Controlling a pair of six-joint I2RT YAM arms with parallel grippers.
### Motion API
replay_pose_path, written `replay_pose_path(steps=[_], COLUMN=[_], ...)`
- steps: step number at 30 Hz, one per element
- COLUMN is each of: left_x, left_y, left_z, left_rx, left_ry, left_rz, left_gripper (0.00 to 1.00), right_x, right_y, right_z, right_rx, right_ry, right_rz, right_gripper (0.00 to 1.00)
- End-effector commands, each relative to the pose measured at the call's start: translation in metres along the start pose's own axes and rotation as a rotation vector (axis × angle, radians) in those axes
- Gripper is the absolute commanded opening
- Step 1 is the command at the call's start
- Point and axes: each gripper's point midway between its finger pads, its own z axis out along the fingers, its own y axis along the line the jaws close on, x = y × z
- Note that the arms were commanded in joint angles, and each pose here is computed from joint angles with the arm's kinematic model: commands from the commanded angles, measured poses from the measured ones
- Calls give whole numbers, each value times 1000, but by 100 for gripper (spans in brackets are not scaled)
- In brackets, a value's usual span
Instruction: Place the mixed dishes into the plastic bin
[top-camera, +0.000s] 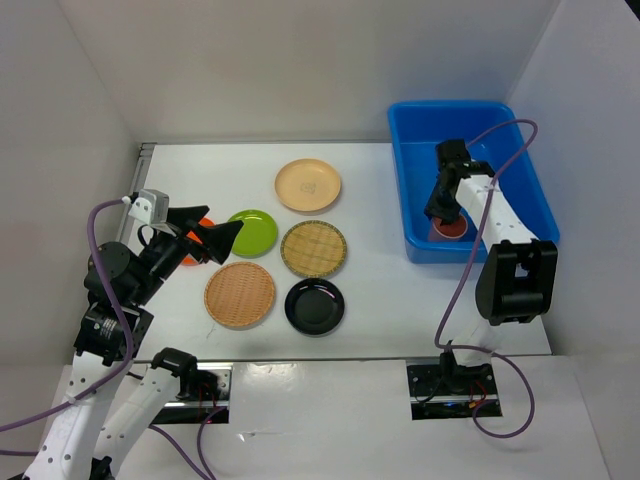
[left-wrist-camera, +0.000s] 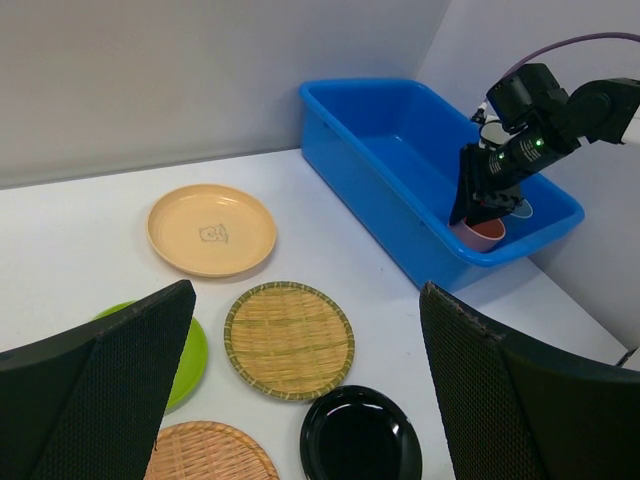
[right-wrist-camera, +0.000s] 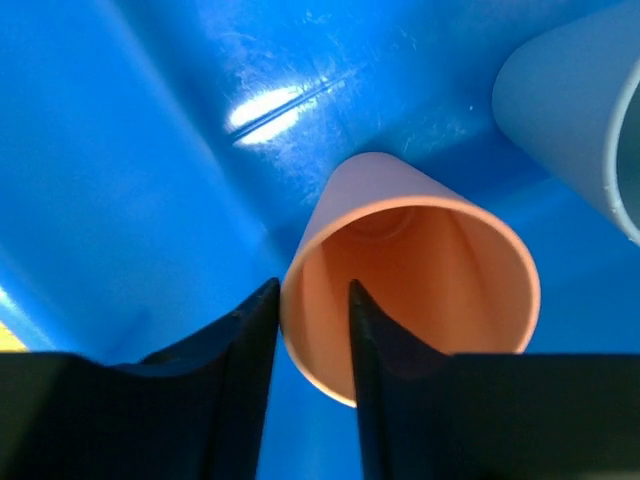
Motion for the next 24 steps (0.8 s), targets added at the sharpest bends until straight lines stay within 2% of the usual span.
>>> replay_pose_path(steps=[1,4,6,8,10,11,12,15,17,18,20,22,24], left_x=[-6,-6,-6,-6,-4,-4,-1,-3,-2,-4,5,2,2], left_y=[-1,-1,0,0,1,1,3,3,-2,-2,-1,-2,-1], left_z=[3,3,3,3,6,6,9,11,10,9,10,12,12], left_rx=[6,6,6,6,3,3,-1,-1,23,23,26,26,26], left_ry=[-27,-27,-27,-27,-18,-17,-6,-6,1,1,35,34,34], left_rz=[12,12,21,21,18,18,15,15,15,15,15,16,25], left_gripper=[99,99,99,99,99,99,99,99,99,99,99,99,99], right_x=[-26,-38,-56,-82,-87,-97,-91,-45,-2,33,66,110,136], right_y=[6,12,20,32,50,61,79,149,168,186,199,208,207], right_z=[-13,-35,-65,-103,-134,-158,-169,-207,-209,-212,-212,-201,-190], right_rx=[-22,-24,-46,-89,-142,-200,-285,-609,-721,-820,-885,-894,-884], right_ry=[-66,-109,-172,-265,-307,-353,-337,-275,-181,-104,-35,60,108], right_rz=[13,2,0,-7,-40,-46,-70,-211,-247,-278,-310,-362,-387], right_gripper=[40,50,53,53,55,55,55,61,62,62,62,62,62])
